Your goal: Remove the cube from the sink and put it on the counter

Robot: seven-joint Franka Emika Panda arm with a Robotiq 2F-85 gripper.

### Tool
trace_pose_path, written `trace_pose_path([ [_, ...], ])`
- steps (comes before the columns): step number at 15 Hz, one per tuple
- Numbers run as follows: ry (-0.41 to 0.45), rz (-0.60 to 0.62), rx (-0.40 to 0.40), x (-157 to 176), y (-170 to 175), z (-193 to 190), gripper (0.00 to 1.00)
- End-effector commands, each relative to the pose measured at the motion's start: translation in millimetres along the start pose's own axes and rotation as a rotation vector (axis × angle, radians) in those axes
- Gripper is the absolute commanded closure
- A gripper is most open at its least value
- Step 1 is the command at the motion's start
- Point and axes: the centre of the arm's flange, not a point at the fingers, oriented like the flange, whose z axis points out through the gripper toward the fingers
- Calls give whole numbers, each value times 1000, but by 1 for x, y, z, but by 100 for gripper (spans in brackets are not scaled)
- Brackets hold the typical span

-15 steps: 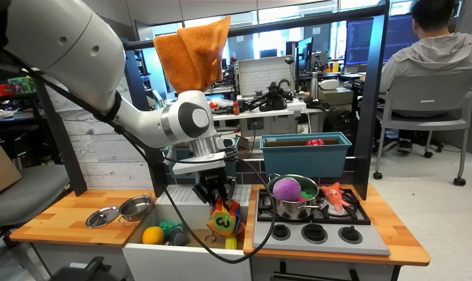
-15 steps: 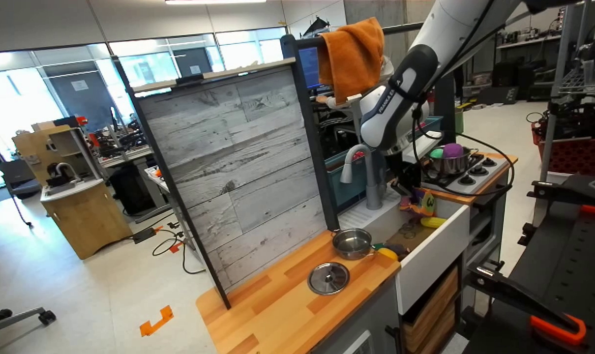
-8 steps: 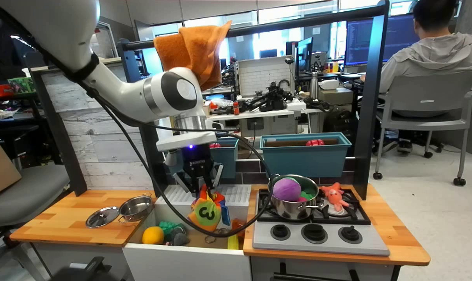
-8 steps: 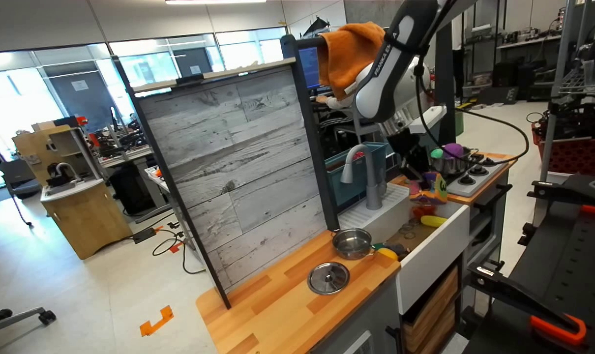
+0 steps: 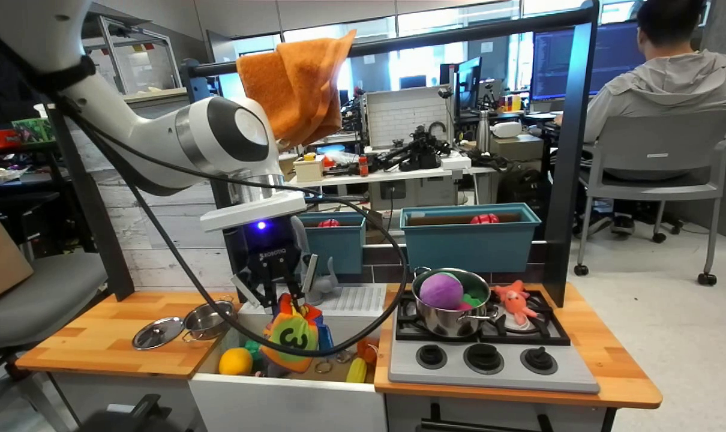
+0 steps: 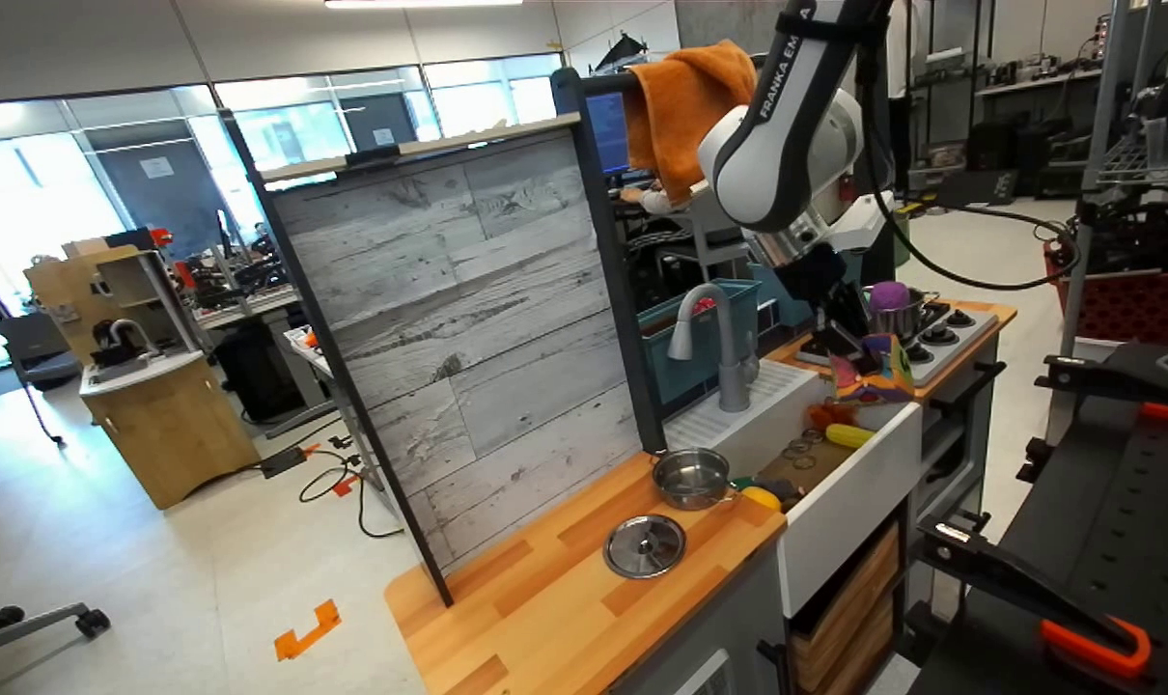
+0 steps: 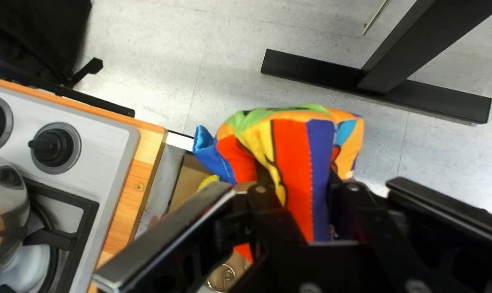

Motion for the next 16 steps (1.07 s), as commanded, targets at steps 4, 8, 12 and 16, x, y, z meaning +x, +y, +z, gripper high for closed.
trace_pose_path([
  [4, 146, -197, -103, -44, -85, 10, 93],
  [8, 308, -315, -130, -65, -149, -25, 93],
  [12, 449, -394, -193, -78, -204, -100, 93],
  [16, 552, -481, -206, -84, -238, -190, 93],
])
